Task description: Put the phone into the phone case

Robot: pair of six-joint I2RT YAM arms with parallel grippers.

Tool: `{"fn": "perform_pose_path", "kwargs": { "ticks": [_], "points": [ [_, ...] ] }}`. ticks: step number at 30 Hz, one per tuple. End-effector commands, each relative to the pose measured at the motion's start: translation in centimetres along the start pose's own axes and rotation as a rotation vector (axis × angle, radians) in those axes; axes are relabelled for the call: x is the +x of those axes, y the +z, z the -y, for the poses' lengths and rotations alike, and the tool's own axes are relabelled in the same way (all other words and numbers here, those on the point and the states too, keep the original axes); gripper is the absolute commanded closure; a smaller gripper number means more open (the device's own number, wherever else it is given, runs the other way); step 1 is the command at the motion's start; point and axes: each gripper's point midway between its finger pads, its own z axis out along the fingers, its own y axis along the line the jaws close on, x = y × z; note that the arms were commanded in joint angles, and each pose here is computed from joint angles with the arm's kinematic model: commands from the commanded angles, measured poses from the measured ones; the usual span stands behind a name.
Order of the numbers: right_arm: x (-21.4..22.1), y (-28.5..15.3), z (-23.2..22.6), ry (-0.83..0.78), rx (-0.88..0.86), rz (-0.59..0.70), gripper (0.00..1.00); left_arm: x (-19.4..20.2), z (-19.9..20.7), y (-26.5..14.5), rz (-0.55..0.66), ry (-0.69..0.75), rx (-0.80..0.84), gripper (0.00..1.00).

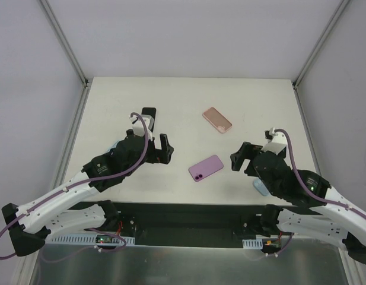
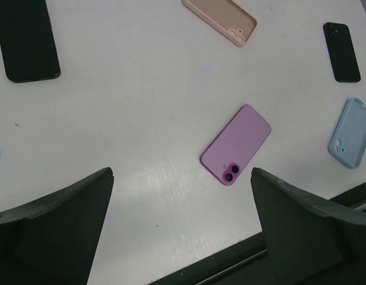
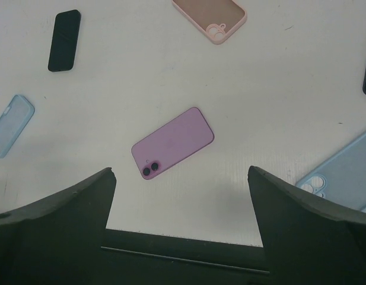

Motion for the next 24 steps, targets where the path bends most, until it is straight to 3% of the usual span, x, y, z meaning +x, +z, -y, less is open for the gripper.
{"fn": "perform_pose_path", "kwargs": {
  "ticks": [1, 6, 9, 13, 17, 24],
  "points": [
    [-0.5, -0.2, 1.0, 0.019, 0.037, 0.026, 0.04, -2.2, -0.1, -0.3, 0.066, -0.017, -0.028, 0.01],
    [-0.1, -0.1, 1.0, 0.029, 0.048, 0.013, 0.04, -1.1, -2.3, 1.5, -0.028, -0.096, -0.108, 0.01],
    [0.2, 0.1, 0.8, 0.021, 0.046, 0.001, 0.04, -0.6, -5.4, 2.8, -0.122, -0.248, -0.174, 0.01],
    [-0.2, -0.2, 0.4, 0.001, 0.047, -0.016, 0.04, 0.3, -11.9, 3.0, -0.162, -0.519, -0.406, 0.01],
    [-0.5, -0.4, 0.6, -0.02, 0.069, -0.025, 0.04, 2.3, -19.0, 1.8, -0.142, -0.98, -0.608, 0.02],
    [0.1, -0.4, 1.3, -0.035, 0.098, -0.045, 0.04, 7.6, -25.3, 0.2, -0.086, -1.471, -0.918, 0.15]
  ]
}}
